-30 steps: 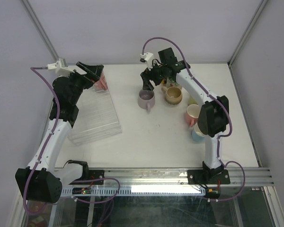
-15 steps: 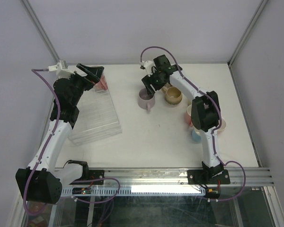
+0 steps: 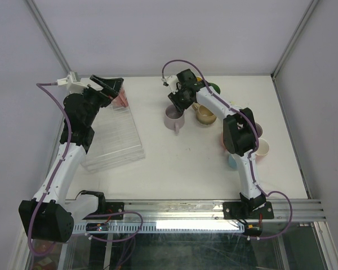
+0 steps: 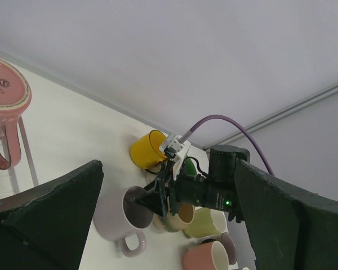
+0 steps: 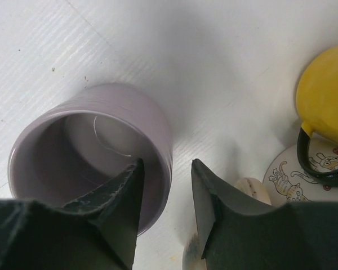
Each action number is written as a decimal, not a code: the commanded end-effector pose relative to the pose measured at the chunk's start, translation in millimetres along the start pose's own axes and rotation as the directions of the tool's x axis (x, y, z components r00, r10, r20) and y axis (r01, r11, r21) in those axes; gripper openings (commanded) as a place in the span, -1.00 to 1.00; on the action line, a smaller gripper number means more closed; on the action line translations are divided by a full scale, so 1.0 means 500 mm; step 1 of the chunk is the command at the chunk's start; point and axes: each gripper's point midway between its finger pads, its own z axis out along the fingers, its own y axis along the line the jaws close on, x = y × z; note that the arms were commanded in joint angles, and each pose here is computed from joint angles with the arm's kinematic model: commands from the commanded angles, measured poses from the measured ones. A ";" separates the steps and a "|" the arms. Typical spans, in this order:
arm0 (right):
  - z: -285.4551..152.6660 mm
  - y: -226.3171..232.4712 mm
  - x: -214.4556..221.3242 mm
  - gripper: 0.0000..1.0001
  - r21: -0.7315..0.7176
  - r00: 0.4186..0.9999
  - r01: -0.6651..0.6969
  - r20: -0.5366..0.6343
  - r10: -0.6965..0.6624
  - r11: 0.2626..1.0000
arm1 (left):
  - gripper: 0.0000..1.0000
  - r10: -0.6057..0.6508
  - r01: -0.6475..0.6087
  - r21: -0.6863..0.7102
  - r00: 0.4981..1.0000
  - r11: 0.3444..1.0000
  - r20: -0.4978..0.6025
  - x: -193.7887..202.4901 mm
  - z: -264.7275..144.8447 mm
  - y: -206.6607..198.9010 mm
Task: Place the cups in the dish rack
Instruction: Pick up the cup at the center of the board.
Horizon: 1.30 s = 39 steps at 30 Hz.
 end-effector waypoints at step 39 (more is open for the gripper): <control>-0.304 -0.036 -0.237 -1.00 -0.218 0.843 -0.101 0.499 0.199 0.971 | 0.87 -0.175 0.223 0.352 0.971 0.909 -0.164 0.040 0.015 -0.167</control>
